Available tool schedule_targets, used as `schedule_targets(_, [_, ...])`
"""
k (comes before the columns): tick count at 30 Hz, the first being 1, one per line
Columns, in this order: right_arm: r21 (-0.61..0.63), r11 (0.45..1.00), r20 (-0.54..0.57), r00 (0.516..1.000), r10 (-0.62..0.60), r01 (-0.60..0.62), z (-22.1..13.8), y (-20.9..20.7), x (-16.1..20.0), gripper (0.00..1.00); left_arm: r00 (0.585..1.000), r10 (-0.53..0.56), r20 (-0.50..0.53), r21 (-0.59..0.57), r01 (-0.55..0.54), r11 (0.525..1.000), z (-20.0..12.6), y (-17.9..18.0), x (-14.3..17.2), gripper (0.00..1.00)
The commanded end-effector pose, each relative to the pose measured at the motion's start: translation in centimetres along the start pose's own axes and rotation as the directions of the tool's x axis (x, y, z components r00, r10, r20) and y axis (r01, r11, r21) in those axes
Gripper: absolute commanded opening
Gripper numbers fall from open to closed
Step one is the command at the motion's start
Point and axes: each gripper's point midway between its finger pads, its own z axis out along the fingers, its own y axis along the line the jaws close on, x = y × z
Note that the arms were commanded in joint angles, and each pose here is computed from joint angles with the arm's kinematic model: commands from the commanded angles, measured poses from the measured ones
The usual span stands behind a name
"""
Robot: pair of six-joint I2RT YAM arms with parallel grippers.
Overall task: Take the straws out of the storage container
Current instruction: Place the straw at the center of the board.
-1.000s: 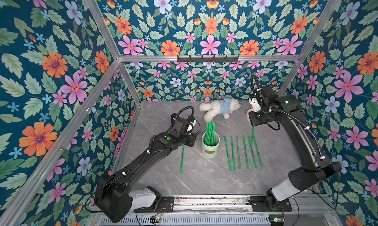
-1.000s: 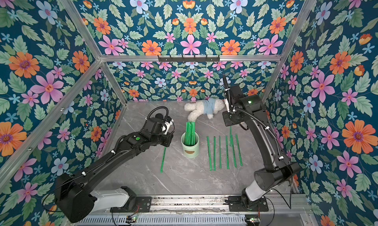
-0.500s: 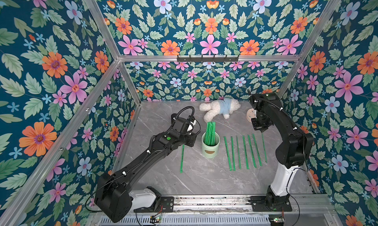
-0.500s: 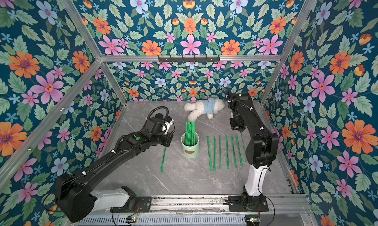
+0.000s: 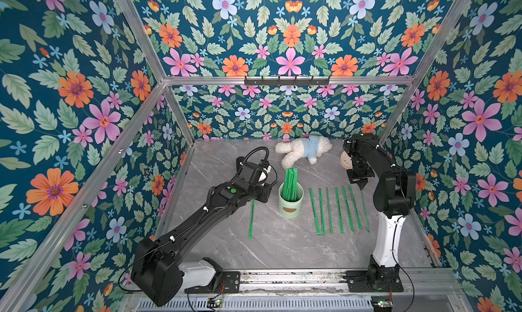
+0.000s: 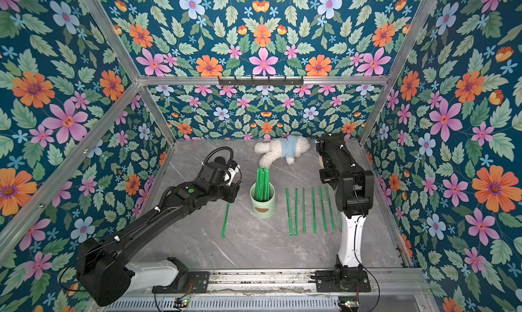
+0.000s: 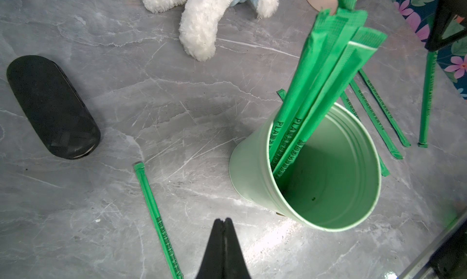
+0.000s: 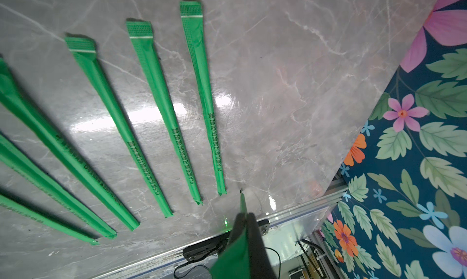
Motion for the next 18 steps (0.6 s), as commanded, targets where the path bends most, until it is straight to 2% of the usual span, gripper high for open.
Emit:
schedule_targets(1, [0.014, 1.0, -0.041, 0.999, 0.008, -0.008, 0.5, -0.3, 0.1, 0.05, 1.0, 0.005, -0.005, -0.008, -0.005, 1.0, 0.0, 0.1, 0.0, 0.0])
schedule_targets(18, [0.02, 1.0, -0.087, 0.996, 0.01, -0.008, 2.6, 0.1, -3.1, 0.06, 1.0, 0.005, -0.022, -0.007, -0.005, 1.0, 0.5, 0.0, 0.3, 0.0])
